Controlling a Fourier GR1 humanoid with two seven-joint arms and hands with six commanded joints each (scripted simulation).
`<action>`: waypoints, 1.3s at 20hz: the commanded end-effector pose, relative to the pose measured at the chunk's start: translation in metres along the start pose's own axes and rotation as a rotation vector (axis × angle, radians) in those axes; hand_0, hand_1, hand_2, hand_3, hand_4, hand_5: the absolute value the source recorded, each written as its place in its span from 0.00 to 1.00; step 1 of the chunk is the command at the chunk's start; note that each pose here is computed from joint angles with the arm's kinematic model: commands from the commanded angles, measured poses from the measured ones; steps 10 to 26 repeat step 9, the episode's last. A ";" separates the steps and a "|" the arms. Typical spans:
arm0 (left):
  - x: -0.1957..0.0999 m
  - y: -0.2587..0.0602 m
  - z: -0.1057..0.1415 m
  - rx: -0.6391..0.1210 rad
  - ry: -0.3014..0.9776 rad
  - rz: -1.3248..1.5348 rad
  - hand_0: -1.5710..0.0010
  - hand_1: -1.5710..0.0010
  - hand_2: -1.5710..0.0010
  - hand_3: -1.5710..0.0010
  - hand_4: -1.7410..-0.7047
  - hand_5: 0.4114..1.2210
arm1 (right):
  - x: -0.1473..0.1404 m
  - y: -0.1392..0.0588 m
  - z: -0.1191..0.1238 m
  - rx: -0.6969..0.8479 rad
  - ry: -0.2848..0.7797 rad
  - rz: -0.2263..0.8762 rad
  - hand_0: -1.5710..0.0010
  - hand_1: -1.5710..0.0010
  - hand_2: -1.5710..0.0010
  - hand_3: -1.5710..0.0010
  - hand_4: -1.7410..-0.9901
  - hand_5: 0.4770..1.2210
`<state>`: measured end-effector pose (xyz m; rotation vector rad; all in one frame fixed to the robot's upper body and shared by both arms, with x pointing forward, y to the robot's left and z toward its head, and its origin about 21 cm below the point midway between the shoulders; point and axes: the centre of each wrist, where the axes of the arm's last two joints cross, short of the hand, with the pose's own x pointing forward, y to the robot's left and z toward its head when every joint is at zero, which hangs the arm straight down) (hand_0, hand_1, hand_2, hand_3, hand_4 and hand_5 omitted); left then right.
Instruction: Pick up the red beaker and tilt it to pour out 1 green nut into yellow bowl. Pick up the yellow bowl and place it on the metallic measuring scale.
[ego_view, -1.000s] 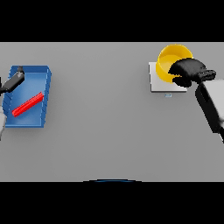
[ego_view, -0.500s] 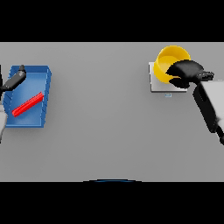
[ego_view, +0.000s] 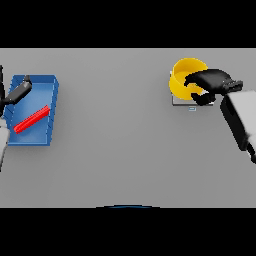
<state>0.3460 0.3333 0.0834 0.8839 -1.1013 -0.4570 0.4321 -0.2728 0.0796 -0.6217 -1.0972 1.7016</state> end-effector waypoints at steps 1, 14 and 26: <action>-0.002 0.000 -0.001 0.004 0.006 0.004 1.00 1.00 1.00 1.00 0.98 0.31 | 0.000 0.002 -0.001 -0.005 -0.004 0.001 0.92 0.92 0.90 0.77 0.27 0.49; -0.001 -0.001 0.000 -0.003 0.001 0.001 1.00 1.00 1.00 1.00 0.98 0.31 | -0.004 0.005 0.000 0.015 0.042 -0.035 0.99 0.99 0.98 0.91 0.35 0.35; -0.001 -0.001 0.000 -0.003 0.001 0.001 1.00 1.00 1.00 1.00 0.98 0.31 | -0.004 0.005 0.000 0.015 0.042 -0.035 0.99 0.99 0.98 0.91 0.35 0.35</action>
